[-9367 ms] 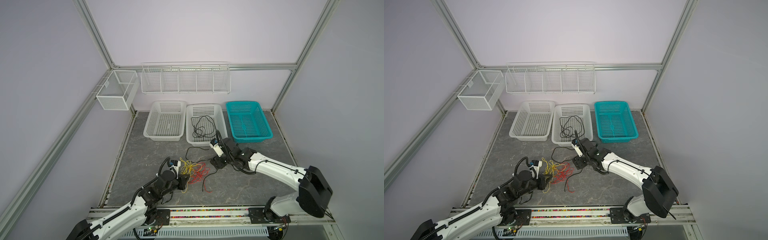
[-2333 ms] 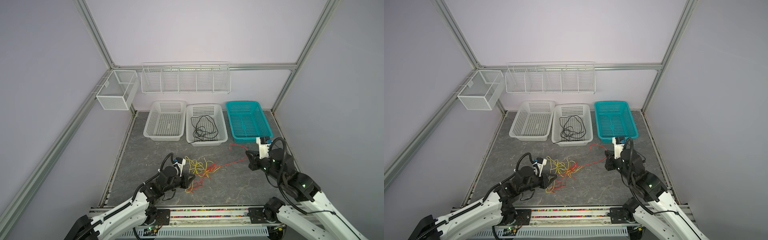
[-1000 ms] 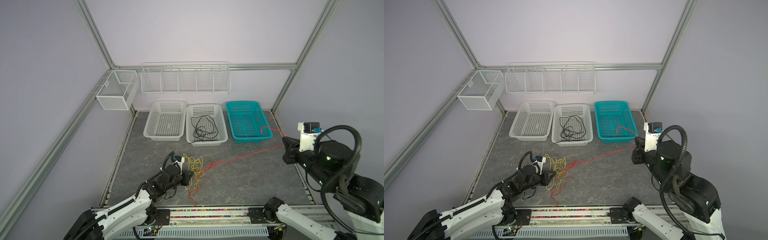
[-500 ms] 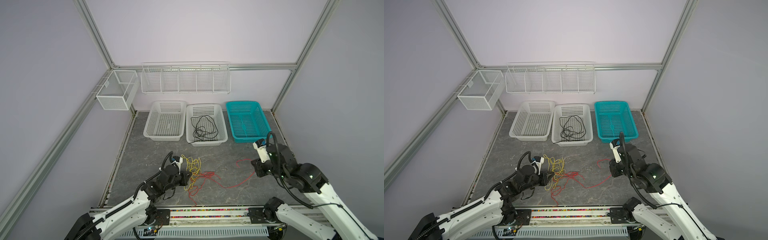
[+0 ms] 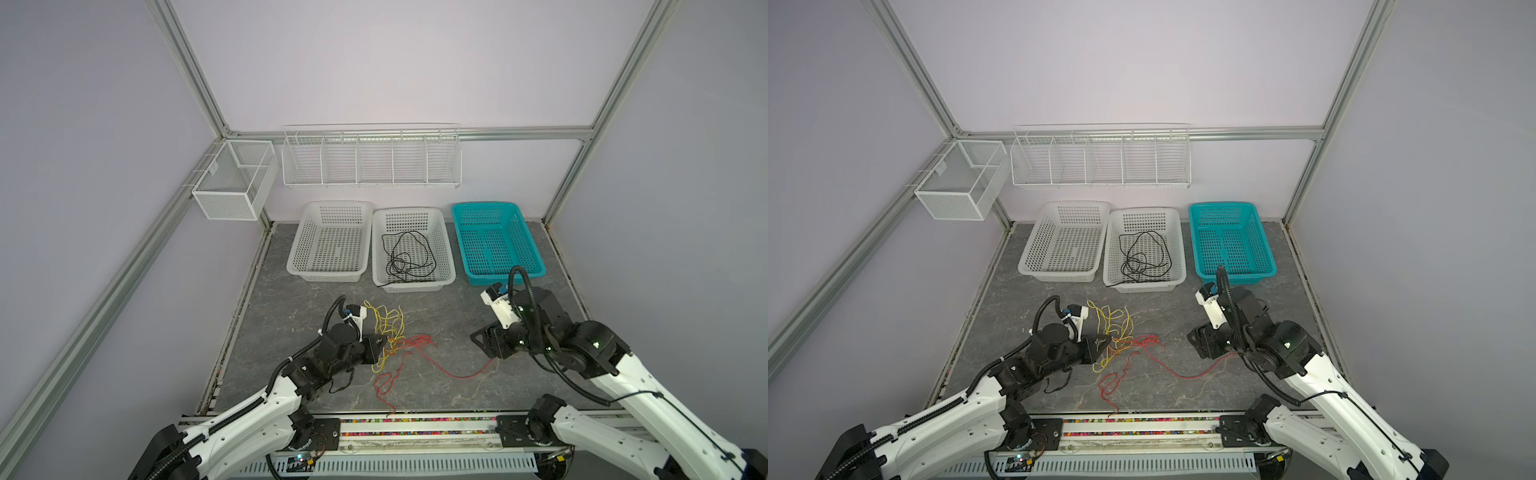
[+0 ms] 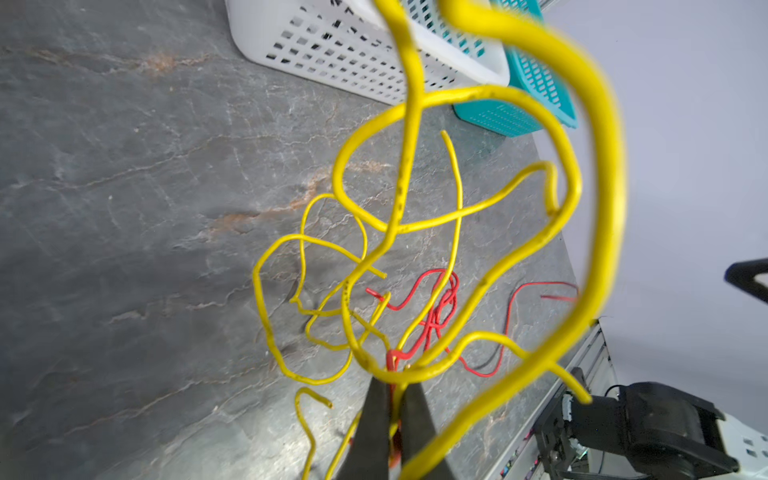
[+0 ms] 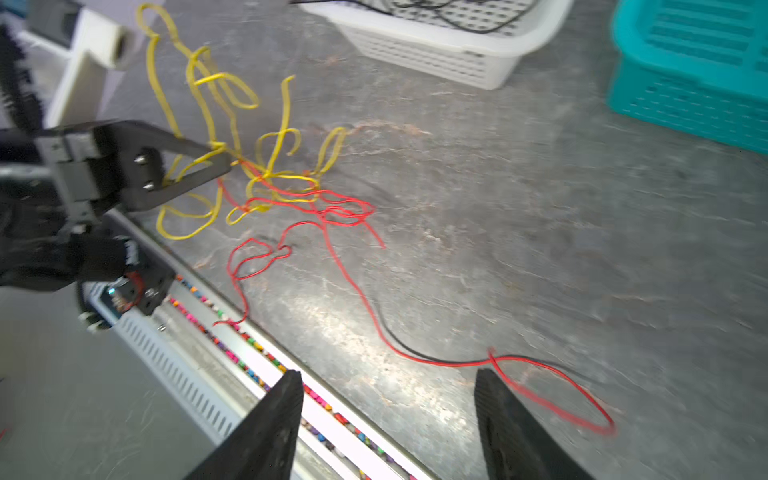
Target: Untangle the cables
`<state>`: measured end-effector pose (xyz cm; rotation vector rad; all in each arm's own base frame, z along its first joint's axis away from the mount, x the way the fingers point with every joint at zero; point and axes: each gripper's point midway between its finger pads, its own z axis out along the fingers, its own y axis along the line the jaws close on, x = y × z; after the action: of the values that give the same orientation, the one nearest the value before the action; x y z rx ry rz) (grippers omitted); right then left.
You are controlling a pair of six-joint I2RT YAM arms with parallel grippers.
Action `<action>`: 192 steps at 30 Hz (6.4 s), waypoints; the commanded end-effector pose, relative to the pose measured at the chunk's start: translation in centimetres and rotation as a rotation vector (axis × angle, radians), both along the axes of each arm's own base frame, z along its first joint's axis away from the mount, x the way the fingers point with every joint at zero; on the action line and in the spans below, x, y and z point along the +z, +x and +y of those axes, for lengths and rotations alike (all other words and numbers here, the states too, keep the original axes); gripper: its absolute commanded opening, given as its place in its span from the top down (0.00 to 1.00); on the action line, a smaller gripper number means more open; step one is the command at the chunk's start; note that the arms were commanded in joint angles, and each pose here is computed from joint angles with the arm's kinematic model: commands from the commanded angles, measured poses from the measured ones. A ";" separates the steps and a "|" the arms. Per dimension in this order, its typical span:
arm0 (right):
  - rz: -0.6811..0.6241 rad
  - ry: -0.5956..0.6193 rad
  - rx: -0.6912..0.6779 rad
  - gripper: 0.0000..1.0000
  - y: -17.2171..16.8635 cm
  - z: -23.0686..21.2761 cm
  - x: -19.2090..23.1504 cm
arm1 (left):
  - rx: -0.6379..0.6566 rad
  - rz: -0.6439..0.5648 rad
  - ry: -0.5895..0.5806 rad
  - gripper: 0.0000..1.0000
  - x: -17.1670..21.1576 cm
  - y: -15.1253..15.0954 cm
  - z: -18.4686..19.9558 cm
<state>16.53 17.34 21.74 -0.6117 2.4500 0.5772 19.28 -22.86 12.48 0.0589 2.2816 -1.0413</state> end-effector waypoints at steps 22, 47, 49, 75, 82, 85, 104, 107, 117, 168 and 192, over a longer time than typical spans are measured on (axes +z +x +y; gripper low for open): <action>0.091 -0.160 0.299 0.42 0.2 10.8 -14.6 | 0.026 -0.022 -0.110 1.00 4.8 -0.1 0.1; -0.171 0.264 0.709 0.93 -6.2 17.5 -0.9 | 0.013 0.028 -0.105 1.00 2.8 -0.1 -0.7; -0.155 0.312 0.747 0.93 -7.0 17.9 -0.2 | 0.015 0.031 -0.108 1.00 2.6 -0.1 -0.7; -0.463 0.519 -0.106 0.94 5.5 3.8 9.7 | 0.037 0.035 -0.076 1.00 0.7 -1.0 1.0; -0.521 0.419 -0.339 0.94 6.4 -2.5 10.9 | 0.062 0.063 -0.002 1.00 -1.4 -1.2 2.1; -0.548 0.439 -0.325 0.94 6.1 -2.8 12.8 | 0.069 0.062 0.017 1.00 -1.7 -1.1 2.3; -0.745 0.271 -0.529 0.94 19.9 -6.8 25.9 | 0.091 -0.001 0.058 1.00 -2.4 -0.5 3.1; -0.713 0.301 -0.573 0.94 23.8 -8.0 25.4 | 0.089 -0.001 0.063 1.00 -2.6 -0.5 3.1; -0.607 0.321 -0.649 0.94 34.1 -10.1 19.6 | 0.086 -0.005 0.064 1.00 -3.1 -0.3 2.9; 0.038 0.483 0.221 0.33 8.4 13.3 -2.3 | -0.102 -0.050 -0.154 1.00 2.0 -1.6 -1.2; -0.033 0.460 0.137 0.89 7.3 16.0 -5.4 | -0.098 -0.049 -0.224 0.97 2.8 -1.9 -1.3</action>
<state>23.43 34.04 14.67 -0.6175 2.2011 1.1807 17.29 -24.02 14.18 0.1068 2.1676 -1.2897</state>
